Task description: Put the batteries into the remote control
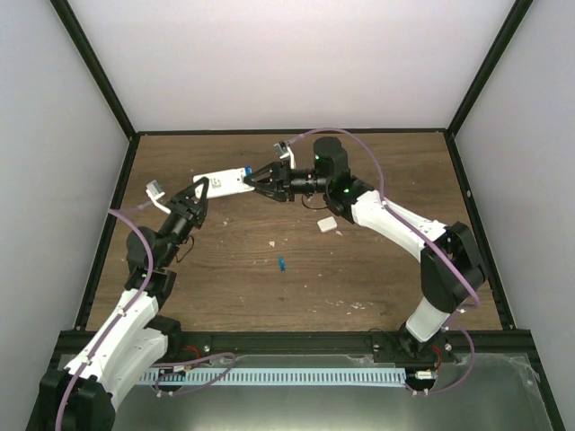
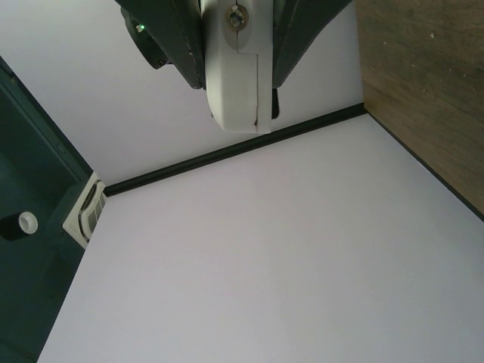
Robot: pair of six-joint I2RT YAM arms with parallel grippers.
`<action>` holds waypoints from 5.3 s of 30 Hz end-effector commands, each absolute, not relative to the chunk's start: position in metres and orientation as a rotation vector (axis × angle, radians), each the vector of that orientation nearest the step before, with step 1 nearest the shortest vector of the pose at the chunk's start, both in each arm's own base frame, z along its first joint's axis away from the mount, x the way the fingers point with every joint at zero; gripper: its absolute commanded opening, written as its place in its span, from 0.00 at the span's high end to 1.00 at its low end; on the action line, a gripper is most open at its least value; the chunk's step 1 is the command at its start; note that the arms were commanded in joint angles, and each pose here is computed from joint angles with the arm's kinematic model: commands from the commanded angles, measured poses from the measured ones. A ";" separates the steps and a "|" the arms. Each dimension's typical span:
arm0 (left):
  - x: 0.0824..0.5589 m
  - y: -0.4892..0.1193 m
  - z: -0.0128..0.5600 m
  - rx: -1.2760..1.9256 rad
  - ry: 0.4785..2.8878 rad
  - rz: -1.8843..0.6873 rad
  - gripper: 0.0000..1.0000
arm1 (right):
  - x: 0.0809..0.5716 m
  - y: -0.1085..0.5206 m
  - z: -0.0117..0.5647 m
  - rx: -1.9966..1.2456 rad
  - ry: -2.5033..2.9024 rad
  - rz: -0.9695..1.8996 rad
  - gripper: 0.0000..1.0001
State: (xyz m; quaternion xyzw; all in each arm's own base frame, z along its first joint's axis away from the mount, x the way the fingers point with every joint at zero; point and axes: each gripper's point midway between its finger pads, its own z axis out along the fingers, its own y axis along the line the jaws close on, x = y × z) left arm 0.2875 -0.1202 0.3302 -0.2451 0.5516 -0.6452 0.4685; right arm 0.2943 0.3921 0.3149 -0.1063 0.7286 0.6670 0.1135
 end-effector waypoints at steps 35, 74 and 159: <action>0.279 -0.124 0.335 -0.429 1.318 -1.517 1.00 | 0.313 0.389 0.356 -0.238 2.099 2.056 0.67; 0.280 -0.123 0.331 -0.407 1.312 -1.488 1.00 | 0.315 0.390 0.349 -0.225 2.122 2.082 0.78; 0.298 -0.108 0.298 -0.524 1.512 -1.252 1.00 | 0.267 0.297 0.116 -0.418 2.783 0.544 0.63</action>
